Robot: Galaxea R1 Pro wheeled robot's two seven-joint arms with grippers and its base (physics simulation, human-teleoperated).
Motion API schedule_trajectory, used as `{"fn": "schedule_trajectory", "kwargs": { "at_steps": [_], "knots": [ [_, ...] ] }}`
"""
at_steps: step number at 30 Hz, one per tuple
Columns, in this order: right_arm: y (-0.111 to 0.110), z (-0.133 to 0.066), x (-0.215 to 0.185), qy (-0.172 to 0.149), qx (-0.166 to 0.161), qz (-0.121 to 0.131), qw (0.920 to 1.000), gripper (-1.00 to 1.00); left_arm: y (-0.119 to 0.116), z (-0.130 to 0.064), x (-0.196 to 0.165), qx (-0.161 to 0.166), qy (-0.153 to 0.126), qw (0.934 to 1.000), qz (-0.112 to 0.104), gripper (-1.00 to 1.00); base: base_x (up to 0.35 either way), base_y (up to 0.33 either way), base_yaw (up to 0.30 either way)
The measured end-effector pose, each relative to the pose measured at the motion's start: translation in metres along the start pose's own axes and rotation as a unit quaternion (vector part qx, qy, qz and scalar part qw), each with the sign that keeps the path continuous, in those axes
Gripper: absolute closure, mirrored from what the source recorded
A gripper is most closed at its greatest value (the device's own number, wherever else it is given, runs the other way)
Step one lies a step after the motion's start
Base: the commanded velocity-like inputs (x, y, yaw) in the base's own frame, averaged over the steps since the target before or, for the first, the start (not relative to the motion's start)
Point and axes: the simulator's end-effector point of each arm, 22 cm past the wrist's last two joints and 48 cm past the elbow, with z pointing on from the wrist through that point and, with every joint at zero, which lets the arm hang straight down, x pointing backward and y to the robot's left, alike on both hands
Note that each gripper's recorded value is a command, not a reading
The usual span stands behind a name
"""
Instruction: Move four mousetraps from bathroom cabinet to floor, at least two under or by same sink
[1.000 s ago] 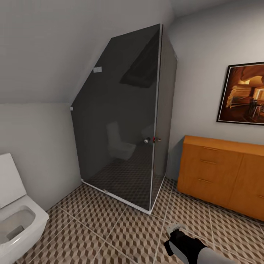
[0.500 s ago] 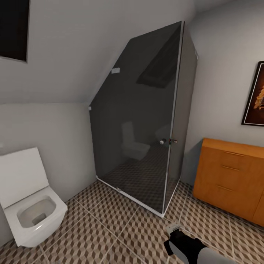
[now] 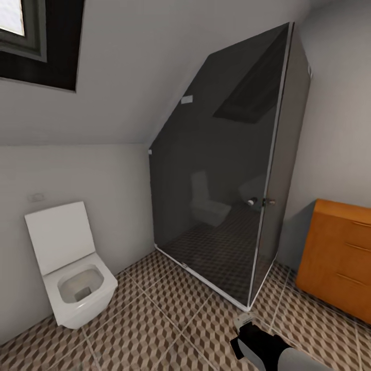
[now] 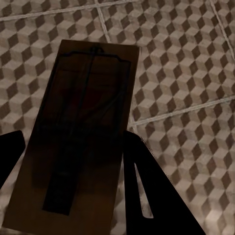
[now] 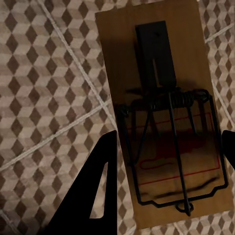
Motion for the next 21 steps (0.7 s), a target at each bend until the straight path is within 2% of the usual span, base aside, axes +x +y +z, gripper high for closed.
{"fn": "schedule_trajectory", "kwargs": {
  "at_steps": [21],
  "knots": [
    [0.0008, -0.0002, -0.0004, 0.000, 0.000, 0.000, 1.0000, 1.00, -0.0005, 0.0000, 0.0012, 0.000, 0.001, 1.0000, 0.000, 1.00, 0.000, 0.000, 0.275]
  ]
}}
